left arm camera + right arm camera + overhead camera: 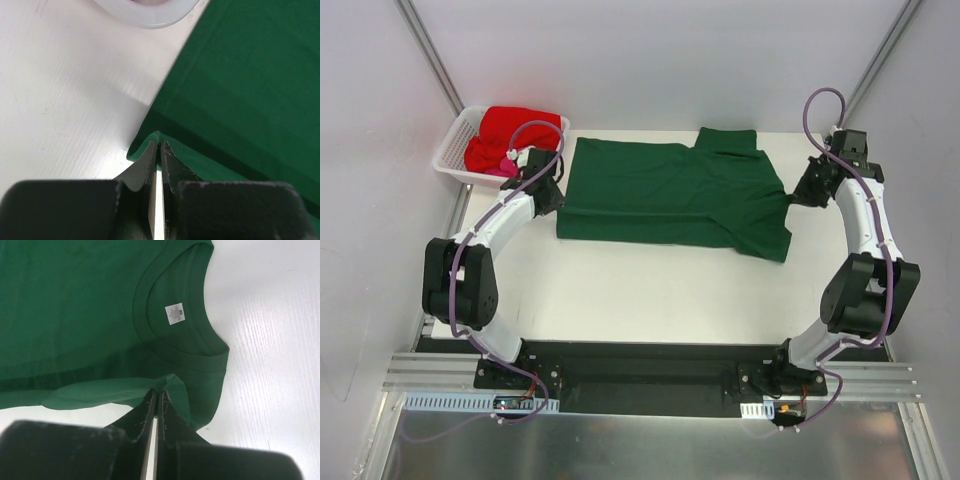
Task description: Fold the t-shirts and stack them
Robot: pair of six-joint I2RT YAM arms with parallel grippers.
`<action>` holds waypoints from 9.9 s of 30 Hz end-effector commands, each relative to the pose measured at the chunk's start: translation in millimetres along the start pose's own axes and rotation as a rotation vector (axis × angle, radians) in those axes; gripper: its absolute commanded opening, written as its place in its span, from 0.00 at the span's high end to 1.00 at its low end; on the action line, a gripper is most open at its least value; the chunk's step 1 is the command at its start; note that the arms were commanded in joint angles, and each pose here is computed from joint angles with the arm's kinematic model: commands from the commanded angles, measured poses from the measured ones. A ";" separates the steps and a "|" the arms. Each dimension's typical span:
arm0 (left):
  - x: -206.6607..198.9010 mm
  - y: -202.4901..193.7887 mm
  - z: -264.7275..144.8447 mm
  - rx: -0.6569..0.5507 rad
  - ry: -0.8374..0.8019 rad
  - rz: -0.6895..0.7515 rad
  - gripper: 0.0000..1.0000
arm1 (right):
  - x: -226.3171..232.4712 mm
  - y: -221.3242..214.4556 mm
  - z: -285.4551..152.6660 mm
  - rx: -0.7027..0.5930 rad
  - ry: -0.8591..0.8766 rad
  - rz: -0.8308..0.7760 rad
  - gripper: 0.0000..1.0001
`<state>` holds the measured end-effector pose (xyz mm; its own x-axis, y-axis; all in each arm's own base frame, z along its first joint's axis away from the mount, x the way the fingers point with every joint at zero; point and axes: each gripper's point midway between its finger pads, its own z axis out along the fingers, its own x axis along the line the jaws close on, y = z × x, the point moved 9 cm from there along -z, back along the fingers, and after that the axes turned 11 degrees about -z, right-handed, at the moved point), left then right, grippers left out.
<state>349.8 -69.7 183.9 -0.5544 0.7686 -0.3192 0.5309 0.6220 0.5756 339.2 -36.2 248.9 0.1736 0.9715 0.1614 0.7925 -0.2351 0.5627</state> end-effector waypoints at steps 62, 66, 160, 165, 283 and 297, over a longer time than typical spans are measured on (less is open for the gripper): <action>-37.6 22.8 61.9 -0.055 0.076 0.099 1.00 | 2.4 64.1 69.4 -0.052 0.081 -0.051 0.99; -39.3 23.2 64.2 -0.054 0.075 0.098 1.00 | 2.4 63.1 70.6 -0.047 0.082 -0.047 0.99; -52.5 -51.5 11.5 0.105 -0.072 0.163 0.27 | 43.6 127.0 165.4 -0.139 0.208 -0.066 0.62; -66.4 -39.7 16.2 0.085 -0.091 0.184 0.26 | 45.2 133.1 108.5 -0.124 0.242 -0.059 0.04; -66.4 29.5 130.9 -0.085 0.193 0.242 0.78 | -11.9 -67.7 118.1 0.352 -0.082 0.028 0.11; -62.8 28.8 138.6 -0.020 0.150 0.248 0.82 | -13.8 -70.5 117.7 0.367 -0.093 0.012 0.18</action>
<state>480.9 -85.9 115.1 -0.5055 0.8621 -0.0358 0.6498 0.4076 0.6416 356.2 -25.8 111.7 0.2257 0.9681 0.1088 0.9350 -0.2466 0.2550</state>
